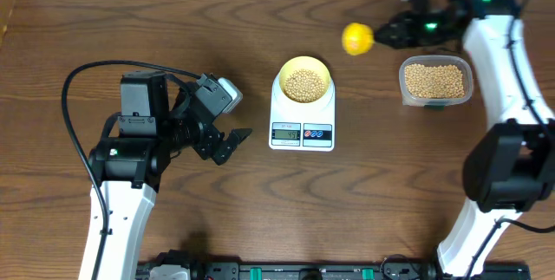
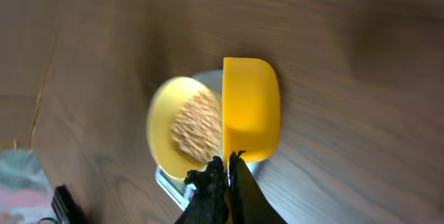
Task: Scoop item into bowl and weigh 50g on scale
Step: 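Carry the scoop left over the yellow bowl on the scale, then tip the scoop to pour soybeans into the yellow bowl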
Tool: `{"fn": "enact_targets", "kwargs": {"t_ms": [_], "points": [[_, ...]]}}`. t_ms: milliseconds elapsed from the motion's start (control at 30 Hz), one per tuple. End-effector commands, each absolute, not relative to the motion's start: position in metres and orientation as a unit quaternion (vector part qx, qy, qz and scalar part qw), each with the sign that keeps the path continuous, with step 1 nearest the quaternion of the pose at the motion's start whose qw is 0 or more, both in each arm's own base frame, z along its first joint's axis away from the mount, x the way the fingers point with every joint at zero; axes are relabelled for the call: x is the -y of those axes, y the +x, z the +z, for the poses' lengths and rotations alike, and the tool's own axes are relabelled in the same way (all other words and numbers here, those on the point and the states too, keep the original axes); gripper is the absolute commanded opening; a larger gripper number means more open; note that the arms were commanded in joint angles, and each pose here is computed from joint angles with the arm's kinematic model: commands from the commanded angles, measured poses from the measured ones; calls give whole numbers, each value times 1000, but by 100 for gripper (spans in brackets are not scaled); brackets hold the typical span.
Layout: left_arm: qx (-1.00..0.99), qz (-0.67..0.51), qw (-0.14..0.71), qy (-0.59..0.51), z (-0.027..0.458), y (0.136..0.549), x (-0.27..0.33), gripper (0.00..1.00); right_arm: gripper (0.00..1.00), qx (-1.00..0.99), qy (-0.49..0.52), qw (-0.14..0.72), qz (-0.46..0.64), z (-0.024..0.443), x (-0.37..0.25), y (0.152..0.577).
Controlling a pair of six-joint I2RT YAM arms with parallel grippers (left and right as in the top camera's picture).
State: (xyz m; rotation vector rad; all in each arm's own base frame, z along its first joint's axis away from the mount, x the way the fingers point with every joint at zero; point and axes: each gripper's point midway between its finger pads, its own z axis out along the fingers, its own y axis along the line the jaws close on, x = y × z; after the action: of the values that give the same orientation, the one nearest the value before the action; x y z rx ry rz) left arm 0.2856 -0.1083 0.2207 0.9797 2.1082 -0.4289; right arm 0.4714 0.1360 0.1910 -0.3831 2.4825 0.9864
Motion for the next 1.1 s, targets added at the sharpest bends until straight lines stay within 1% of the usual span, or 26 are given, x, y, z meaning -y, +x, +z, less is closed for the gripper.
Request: {"fn": "enact_targets", "kwargs": {"t_ms": [0,233,400,533,633,800,1067], "points": [[-824,-173,378,386,220,285,109,97,1,-881,-165,227,381,207,-174,466],[-824,-173,378,386,220,285,109,97,1,-881,-202,229,361,203,-204,460],[-824,-173,378,385,220,285,109,98,1,-866,-262,237,353,202,-224,451],[-824,-173,378,386,220,285,109,97,1,-883,-271,239,300,190,-223,452],[-824,-173,378,386,220,285,109,98,1,-873,-312,240,289,187,-229,445],[-824,-173,378,385,220,285,109,98,1,-870,-346,241,256,182,-229,442],[-824,-173,378,386,220,285,109,98,1,-840,-432,253,208,181,-235,433]]}}
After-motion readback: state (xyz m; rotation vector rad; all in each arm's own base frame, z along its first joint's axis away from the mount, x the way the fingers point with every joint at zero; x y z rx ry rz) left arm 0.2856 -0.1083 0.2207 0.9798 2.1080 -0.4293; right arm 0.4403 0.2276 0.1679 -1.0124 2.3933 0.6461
